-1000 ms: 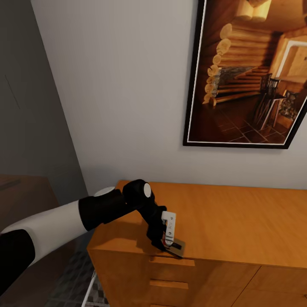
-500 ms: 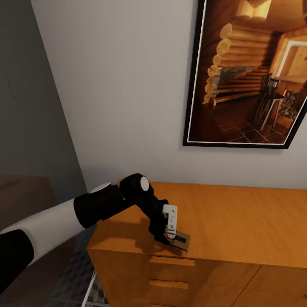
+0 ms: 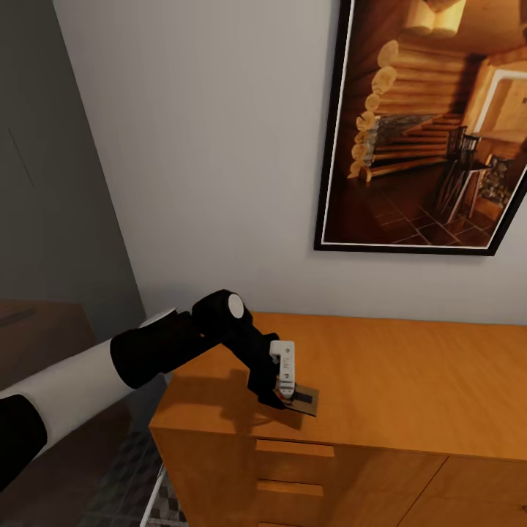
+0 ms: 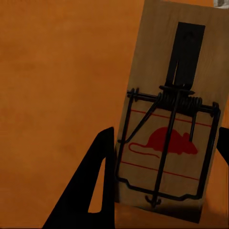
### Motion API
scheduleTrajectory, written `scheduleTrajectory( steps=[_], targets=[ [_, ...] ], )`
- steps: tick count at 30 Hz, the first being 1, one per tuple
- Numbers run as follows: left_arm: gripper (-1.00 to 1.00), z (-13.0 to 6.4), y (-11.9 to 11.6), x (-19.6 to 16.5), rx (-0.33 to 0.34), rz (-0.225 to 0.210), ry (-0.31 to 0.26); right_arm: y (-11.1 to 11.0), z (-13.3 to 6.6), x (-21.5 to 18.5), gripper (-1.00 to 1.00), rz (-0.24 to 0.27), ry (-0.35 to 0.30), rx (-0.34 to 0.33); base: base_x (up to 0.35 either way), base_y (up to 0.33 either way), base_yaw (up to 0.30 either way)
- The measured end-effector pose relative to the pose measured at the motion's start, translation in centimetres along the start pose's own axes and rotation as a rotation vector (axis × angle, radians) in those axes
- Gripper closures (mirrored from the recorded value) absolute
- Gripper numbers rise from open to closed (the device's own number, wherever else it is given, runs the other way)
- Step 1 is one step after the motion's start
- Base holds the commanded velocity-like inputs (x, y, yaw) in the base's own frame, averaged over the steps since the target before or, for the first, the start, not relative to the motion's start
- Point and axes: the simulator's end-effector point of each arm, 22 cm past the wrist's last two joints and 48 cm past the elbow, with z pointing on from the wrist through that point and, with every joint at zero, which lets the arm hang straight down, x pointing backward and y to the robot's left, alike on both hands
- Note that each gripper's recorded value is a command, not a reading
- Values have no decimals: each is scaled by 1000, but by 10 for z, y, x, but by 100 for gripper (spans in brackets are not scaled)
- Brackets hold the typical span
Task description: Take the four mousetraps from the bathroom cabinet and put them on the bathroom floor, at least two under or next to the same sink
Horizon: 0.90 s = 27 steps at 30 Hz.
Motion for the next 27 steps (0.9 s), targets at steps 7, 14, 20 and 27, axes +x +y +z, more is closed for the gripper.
scheduleTrajectory(
  steps=[7, 14, 20, 27],
  targets=[
    [100, -3, 0, 3, -7, -22, 8, -2, 0, -5, 100, -6, -22, 3, 0, 0, 0],
    [100, -35, 31, -15, -81, -82, -90, -2, 0, -5, 100, -8, -24, 2, 0, 0, 0],
    [100, -56, 48, -21, -119, -161, -137, -2, 0, -5, 100, -8, -23, 2, 0, 0, 0],
    [100, -59, 51, -19, -124, -189, -137, -3, 0, -5, 100, -8, -24, 4, 0, 0, 0]
  ],
)
